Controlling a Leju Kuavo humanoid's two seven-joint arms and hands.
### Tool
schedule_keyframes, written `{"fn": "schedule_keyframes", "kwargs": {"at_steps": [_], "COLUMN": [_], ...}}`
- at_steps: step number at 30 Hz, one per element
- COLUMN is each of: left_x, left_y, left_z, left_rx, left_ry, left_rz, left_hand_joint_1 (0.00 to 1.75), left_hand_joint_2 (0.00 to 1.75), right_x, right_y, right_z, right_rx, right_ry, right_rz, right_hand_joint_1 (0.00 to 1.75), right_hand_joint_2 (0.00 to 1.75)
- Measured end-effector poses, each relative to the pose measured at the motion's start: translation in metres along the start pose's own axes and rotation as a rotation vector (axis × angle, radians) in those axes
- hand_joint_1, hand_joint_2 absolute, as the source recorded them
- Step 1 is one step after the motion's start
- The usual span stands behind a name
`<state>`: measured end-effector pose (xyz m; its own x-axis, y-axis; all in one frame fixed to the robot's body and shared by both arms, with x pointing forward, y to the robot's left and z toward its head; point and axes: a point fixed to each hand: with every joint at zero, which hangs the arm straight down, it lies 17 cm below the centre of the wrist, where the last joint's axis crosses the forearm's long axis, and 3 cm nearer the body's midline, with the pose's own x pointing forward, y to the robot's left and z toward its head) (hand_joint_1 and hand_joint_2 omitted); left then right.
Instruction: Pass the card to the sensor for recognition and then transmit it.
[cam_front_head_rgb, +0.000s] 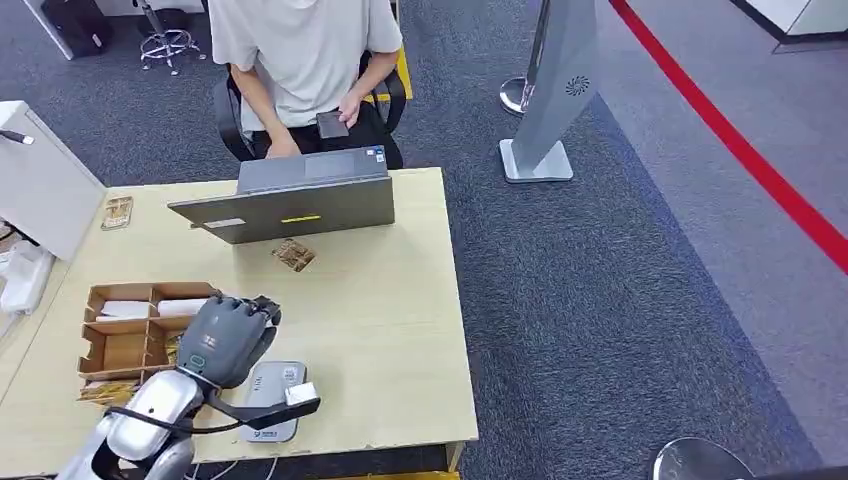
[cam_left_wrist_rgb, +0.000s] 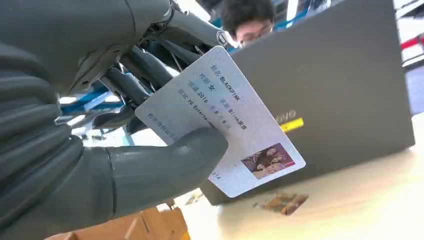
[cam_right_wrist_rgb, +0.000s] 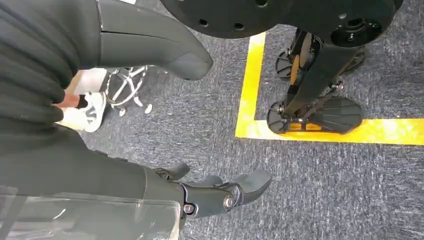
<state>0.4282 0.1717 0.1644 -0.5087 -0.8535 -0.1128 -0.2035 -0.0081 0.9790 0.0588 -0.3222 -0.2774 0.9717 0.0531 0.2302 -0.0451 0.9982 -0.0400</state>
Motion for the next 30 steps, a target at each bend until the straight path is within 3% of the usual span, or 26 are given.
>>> {"fn": "schedule_keyframes", "kwargs": {"at_steps": [6, 11, 30], "left_x": [0.006, -0.001, 0.009], "left_y": [0.014, 0.013, -0.041], "left_z": [0.013, 0.029, 0.114], "left_rx": [0.018, -0.013, -0.170], "left_ry": [-0.038, 0.001, 0.096], "left_rz": [-0.035, -0.064, 0.039], "left_hand_joint_1": [1.75, 1.75, 1.75], "left_hand_joint_2": [1.75, 1.75, 1.75], "right_x": [-0.002, -0.004, -0.013], "right_y": [0.002, 0.002, 0.006], "right_z": [0.000, 0.000, 0.001], "right_rx": [0.001, -0.004, -0.007], "right_ry": [0.004, 0.008, 0.032], "right_rz": [-0.017, -0.046, -0.077], "right_hand_joint_1": [0.00, 0.00, 0.00], "right_hand_joint_2": [1.75, 1.75, 1.75]}}
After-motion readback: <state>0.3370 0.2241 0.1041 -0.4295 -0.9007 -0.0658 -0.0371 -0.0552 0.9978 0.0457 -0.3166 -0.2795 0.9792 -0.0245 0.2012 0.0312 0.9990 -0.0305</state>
